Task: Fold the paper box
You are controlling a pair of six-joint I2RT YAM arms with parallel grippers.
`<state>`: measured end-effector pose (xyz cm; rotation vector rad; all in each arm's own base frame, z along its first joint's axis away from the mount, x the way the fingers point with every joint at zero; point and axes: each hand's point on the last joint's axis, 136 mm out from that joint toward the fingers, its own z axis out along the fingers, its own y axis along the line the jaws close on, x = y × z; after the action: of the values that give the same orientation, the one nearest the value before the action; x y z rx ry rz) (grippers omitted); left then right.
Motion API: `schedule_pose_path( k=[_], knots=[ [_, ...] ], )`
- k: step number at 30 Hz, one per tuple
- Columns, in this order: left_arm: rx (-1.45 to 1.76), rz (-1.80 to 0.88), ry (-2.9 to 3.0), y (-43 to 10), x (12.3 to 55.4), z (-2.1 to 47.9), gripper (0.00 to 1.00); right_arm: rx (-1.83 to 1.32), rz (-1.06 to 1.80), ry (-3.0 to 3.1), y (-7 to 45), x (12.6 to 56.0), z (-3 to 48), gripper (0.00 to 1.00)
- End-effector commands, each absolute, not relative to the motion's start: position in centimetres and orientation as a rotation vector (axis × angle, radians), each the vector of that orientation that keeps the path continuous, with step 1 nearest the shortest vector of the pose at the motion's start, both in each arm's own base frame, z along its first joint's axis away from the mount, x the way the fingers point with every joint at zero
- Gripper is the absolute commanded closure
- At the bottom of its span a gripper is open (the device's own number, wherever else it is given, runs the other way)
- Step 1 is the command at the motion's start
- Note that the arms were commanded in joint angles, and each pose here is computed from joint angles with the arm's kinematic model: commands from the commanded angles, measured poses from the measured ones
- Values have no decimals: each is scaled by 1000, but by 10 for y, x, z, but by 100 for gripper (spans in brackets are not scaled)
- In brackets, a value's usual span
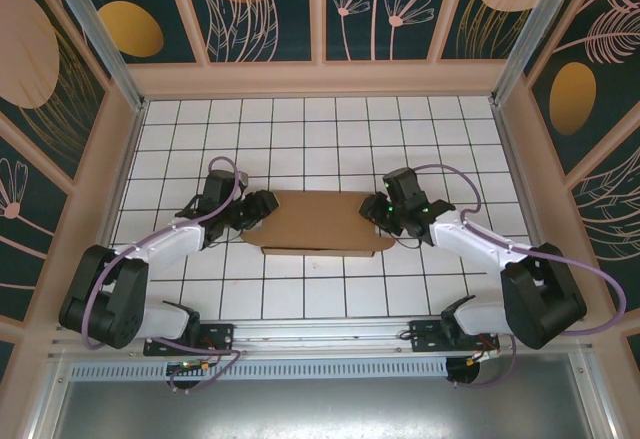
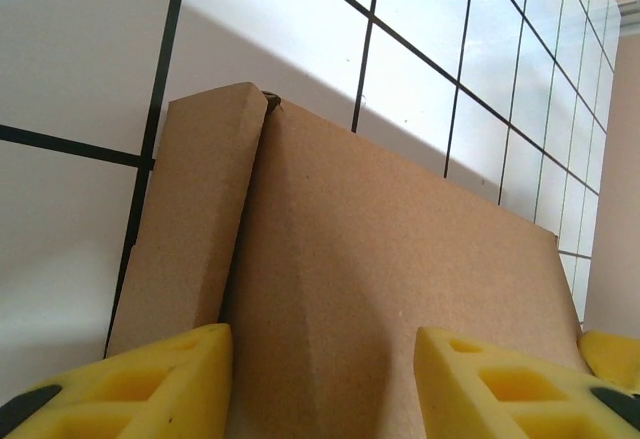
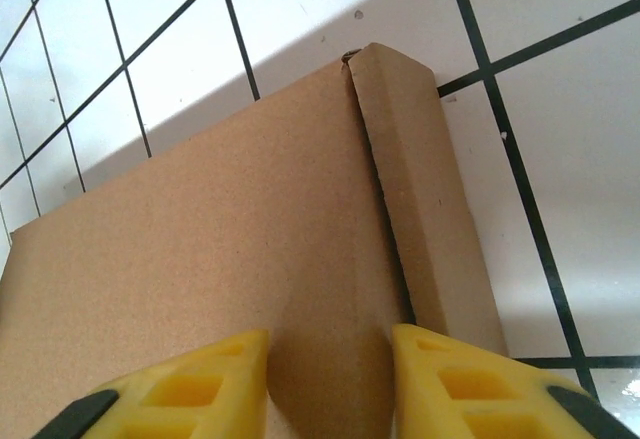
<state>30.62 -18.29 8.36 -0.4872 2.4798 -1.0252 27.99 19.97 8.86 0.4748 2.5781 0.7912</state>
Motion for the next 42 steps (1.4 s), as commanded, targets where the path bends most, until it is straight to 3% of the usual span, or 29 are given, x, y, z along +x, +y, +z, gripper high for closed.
schedule_pose_path(
  k=[1,11,25,38,42],
  knots=[
    [-459,-970,2524,-178,294,71,50,355,749,2561,201,277,85,68],
    [-468,-844,2583,-163,285,45,47,214,619,2590,202,270,65,66],
    [-537,-1271,2498,-206,289,95,47,191,639,2571,215,281,78,66],
    [-561,-1452,2479,-221,287,121,48,199,653,2566,219,286,81,65],
    [-503,-1346,2544,-217,287,124,48,214,626,2563,216,288,82,65]
  ],
)
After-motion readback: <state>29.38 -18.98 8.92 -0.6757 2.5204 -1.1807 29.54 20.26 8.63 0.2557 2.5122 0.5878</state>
